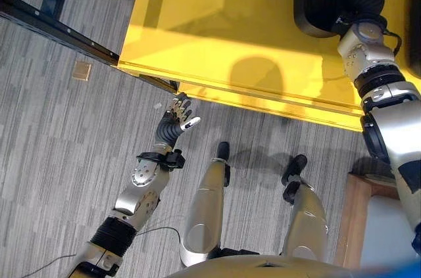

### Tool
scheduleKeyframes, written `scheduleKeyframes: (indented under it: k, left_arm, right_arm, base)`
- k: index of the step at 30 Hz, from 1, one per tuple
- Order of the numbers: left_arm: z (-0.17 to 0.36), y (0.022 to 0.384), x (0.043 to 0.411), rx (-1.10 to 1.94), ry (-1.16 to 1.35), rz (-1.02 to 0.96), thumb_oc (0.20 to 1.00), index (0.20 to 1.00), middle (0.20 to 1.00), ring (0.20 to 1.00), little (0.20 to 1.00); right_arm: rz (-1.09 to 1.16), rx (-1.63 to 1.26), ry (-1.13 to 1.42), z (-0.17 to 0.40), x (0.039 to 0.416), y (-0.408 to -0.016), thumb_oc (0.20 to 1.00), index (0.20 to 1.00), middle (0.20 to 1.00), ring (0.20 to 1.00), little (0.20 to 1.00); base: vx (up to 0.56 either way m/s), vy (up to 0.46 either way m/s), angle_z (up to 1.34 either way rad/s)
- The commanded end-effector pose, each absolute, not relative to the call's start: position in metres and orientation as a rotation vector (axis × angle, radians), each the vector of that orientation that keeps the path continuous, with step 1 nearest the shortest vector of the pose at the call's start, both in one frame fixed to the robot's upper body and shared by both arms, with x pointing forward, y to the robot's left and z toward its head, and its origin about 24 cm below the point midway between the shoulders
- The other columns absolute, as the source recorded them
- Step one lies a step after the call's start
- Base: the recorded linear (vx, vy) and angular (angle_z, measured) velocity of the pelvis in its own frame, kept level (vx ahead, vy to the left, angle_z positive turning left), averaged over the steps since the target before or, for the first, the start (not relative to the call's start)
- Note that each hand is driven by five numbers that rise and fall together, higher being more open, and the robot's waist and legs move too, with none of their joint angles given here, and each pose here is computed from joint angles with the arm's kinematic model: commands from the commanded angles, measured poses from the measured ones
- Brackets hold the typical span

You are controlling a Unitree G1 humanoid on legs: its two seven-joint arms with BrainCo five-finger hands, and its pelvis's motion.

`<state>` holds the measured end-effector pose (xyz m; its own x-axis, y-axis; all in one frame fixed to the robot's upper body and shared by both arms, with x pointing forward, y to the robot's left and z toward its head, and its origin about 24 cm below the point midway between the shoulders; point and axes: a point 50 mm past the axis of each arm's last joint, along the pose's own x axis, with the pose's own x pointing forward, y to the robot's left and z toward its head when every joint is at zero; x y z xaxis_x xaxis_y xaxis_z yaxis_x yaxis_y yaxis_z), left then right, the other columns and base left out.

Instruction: Move parts from the plastic box to the shelf.

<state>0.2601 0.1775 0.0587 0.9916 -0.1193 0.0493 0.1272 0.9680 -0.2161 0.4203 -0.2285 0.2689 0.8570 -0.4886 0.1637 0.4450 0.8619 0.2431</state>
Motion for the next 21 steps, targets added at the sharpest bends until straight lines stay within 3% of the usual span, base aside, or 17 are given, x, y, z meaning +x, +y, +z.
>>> scheduleKeyframes:
  k: [1,21]
  left_arm:
    - [0.075,0.176,0.259,-0.239,-0.135,-0.129,1.0,1.0,1.0,1.0,1.0]
    - [0.074,0.175,0.261,-0.255,-0.136,-0.095,1.0,1.0,1.0,1.0,1.0]
  right_arm:
    - [-0.48,0.282,-0.319,0.288,0.417,-0.228,0.2,0.2,0.2,0.2,0.2]
    - [-0.425,0.38,-0.313,0.256,0.419,-0.195,0.2,0.2,0.2,0.2,0.2]
  base:
    - [0.0,0.0,0.0]
    - [0.0,0.0,0.0]
